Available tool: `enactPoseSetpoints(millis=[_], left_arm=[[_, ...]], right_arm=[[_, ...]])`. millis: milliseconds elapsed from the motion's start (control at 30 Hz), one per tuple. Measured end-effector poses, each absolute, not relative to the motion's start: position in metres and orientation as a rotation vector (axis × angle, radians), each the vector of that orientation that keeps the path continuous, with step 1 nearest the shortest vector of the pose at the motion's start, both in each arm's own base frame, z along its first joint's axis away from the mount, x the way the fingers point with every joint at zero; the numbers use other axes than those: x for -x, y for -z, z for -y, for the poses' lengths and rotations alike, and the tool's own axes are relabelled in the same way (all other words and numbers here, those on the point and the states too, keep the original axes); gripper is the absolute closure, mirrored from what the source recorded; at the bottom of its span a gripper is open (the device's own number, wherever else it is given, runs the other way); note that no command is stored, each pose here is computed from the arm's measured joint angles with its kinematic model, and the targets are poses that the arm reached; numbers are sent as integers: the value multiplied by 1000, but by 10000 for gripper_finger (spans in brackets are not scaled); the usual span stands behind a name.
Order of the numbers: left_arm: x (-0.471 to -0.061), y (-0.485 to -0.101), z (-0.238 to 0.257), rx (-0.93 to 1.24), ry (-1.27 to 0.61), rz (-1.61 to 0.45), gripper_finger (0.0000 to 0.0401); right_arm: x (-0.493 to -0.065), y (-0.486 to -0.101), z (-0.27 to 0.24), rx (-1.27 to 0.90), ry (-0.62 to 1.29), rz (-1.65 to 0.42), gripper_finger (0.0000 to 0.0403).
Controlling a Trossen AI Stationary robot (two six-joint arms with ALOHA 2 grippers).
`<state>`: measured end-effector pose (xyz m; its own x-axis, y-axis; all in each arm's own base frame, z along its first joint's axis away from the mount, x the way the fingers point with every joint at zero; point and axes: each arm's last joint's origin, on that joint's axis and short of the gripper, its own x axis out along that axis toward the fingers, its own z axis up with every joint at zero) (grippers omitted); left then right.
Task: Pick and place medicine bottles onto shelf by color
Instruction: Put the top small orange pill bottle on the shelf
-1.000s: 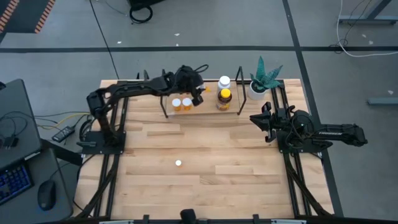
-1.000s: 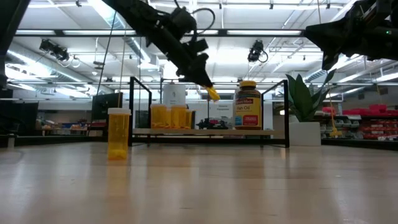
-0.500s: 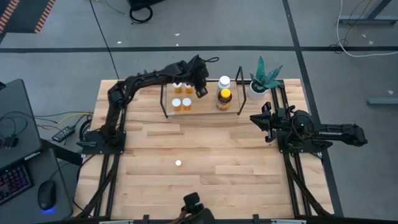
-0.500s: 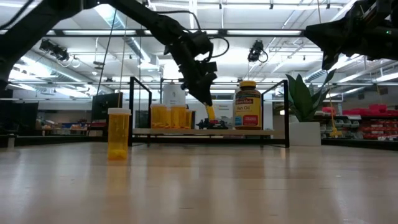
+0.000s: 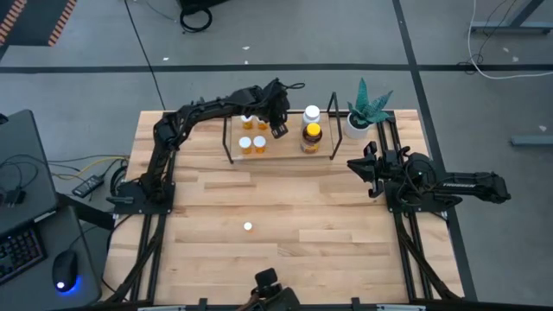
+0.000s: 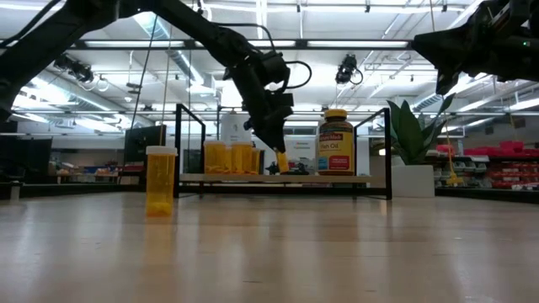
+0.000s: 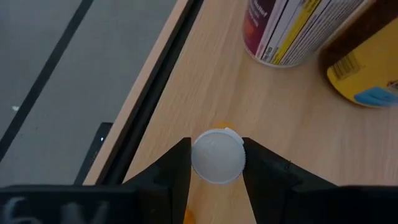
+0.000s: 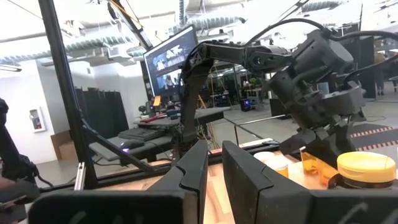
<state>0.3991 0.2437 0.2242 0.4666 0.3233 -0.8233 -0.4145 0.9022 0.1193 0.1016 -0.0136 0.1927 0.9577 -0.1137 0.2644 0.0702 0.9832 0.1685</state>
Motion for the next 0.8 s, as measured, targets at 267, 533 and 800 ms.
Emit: enactPoseSetpoints(millis=[267,533,800], left_arm=[[-397,-223,-243,104,-449,-1015,256],[-395,-222,-243,90,-458,-1044,266],[-394,-222,-243,69,-477,-1056,253]], right_arm=[[-102,-193,14,-159,93,277,346],[-102,-193,14,-159,94,277,346],[-102,-193,14,-159,94,277,346]])
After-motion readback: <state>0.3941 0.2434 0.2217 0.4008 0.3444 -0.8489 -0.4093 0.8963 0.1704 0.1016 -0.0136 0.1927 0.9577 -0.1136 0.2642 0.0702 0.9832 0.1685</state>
